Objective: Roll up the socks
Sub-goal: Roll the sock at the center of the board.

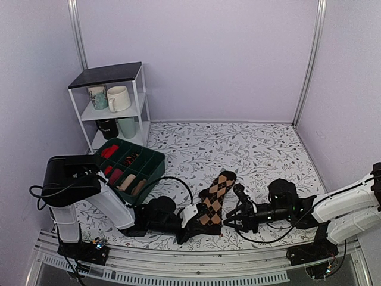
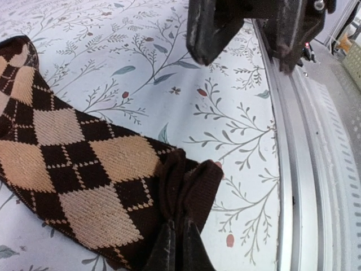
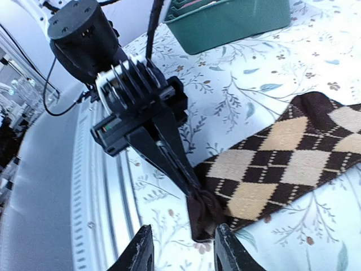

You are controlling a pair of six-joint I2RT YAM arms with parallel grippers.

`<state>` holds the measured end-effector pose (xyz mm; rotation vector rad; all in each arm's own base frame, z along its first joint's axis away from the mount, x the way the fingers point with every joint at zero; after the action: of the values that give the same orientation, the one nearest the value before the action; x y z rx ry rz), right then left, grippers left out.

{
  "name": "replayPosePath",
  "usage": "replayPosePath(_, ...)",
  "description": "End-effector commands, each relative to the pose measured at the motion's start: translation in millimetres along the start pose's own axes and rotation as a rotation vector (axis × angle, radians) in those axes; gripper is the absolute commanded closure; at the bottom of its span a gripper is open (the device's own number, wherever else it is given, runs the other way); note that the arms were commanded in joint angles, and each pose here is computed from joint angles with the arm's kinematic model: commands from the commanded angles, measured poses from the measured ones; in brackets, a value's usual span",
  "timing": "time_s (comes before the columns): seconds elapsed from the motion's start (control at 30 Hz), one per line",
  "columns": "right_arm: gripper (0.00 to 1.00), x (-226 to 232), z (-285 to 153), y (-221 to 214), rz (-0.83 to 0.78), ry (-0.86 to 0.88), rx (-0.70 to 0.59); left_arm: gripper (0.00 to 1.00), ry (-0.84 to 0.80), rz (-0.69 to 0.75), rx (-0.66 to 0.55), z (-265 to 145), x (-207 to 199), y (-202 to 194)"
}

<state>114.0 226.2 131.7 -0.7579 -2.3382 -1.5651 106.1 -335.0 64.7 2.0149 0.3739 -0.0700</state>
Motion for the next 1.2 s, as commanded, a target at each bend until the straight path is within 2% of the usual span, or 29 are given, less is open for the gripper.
replayPosePath(0.0,0.62,-5,-4,-4,-0.227,-0.092,-0.072,1.0,-0.021,-0.061,0.132,-1,-3,-25)
replayPosePath(0.23,0.6,-4,22,-19,-0.377,-0.097,0.01,1.0,-0.023,-0.069,0.141,0,-2,-25)
replayPosePath(0.37,0.58,-5,37,-22,-0.417,-0.089,0.045,1.0,-0.025,-0.07,0.141,0,-2,-25)
replayPosePath(0.63,0.52,-2,45,-21,-0.509,-0.105,0.026,1.0,-0.029,-0.073,0.144,-1,-1,-26)
replayPosePath(0.73,0.52,-2,53,-24,-0.509,-0.055,0.078,1.0,-0.03,-0.072,0.145,-1,-1,-26)
replayPosePath(0.87,0.55,-2,63,-34,-0.491,-0.023,0.157,1.0,-0.023,-0.075,0.146,-2,0,-27)
replayPosePath(1.0,0.65,-5,69,-38,-0.463,-0.037,0.207,1.0,-0.028,-0.077,0.15,-2,0,-28)
replayPosePath(1.17,0.72,-8,68,-45,-0.412,-0.061,0.241,1.0,-0.021,-0.078,0.153,-3,1,-30)
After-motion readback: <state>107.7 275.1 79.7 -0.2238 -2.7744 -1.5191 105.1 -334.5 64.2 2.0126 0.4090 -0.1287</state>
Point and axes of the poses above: each gripper's point midway between its finger pads, its own z axis out along the fingers, its own x axis along the line the jaws close on, y = z × x, the point moved 10 cm from there along -z, back along the fingers, and after that the axes turned 1 degree about -z, right-handed, at the moved point
